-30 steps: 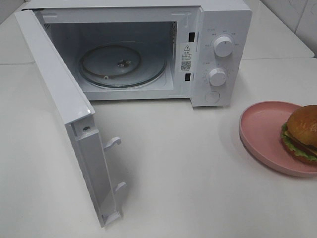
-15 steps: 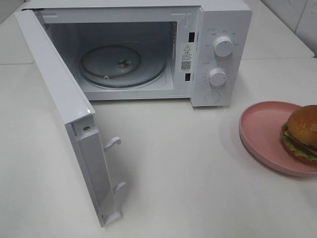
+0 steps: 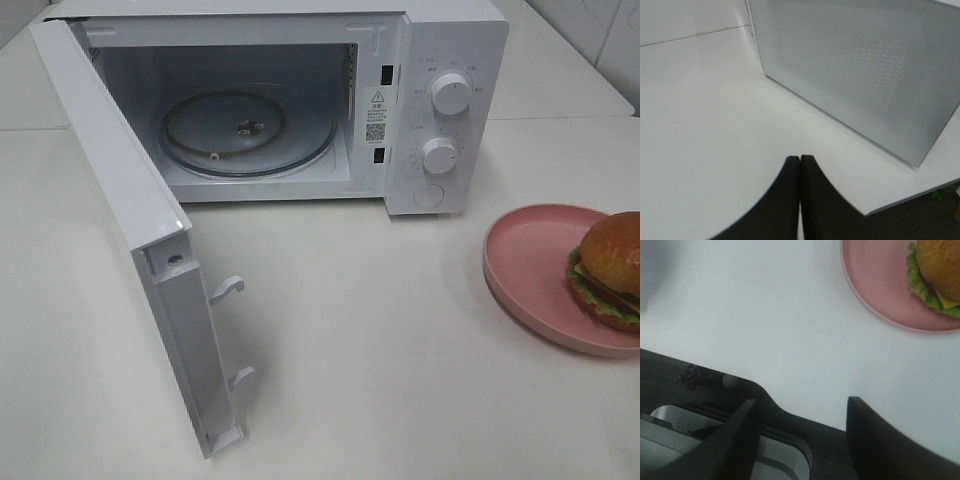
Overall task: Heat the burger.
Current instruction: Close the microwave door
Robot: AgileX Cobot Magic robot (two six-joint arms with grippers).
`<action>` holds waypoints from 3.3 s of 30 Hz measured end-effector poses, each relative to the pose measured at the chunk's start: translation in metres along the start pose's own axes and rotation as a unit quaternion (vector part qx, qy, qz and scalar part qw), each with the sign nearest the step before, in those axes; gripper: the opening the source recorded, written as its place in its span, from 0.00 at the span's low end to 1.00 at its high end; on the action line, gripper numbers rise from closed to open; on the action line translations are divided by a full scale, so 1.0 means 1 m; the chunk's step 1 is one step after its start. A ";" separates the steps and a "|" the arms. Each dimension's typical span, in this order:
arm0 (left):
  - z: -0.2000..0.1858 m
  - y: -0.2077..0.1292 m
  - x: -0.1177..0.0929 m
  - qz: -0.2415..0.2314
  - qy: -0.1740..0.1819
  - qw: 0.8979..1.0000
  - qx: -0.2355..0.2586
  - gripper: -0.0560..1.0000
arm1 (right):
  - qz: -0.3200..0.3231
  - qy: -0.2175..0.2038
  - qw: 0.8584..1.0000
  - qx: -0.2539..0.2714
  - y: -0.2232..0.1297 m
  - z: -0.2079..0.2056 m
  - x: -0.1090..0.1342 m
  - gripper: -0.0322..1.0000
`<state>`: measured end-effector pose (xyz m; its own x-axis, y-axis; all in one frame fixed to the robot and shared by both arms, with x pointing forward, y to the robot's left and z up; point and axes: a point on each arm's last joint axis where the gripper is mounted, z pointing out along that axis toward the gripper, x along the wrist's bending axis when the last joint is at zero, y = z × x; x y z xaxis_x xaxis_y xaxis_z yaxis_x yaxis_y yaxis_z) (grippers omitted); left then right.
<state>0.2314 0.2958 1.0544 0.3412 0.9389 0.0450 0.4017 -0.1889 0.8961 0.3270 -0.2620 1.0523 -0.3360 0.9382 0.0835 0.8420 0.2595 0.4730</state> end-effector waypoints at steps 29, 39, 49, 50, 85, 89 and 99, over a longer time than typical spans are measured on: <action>0.000 0.000 0.000 0.000 0.000 1.000 0.000 0.05 | -0.025 -0.012 0.972 -0.234 -0.080 -0.041 0.001 0.53; -0.004 0.012 0.001 0.000 0.006 0.998 -0.057 0.05 | -0.025 -0.012 0.971 -0.239 -0.081 -0.042 0.001 0.53; 0.025 0.041 0.006 0.005 0.009 0.998 -0.056 0.05 | -0.025 -0.013 0.971 -0.239 -0.081 -0.042 0.001 0.53; 0.025 0.041 0.006 0.005 0.009 0.998 -0.056 0.05 | -0.025 -0.013 0.971 -0.239 -0.081 -0.042 0.001 0.53; 0.233 0.082 0.021 -0.008 0.021 1.000 -0.007 0.05 | 0.092 -0.129 0.946 -0.281 -0.090 -0.045 0.004 0.53; 0.248 0.079 0.014 0.011 0.010 1.000 -0.014 0.05 | 0.092 -0.128 0.946 -0.282 -0.090 -0.045 0.004 0.53; 0.269 0.072 0.012 0.029 0.010 0.999 -0.026 0.05 | 0.092 -0.128 0.946 -0.283 -0.090 -0.046 0.004 0.53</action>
<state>0.4927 0.2162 1.0005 0.3446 0.9328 0.1055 0.3366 -0.2277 0.9137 0.2305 -0.2920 1.0499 -0.0320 0.9991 0.0288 0.4917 -0.0093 0.8707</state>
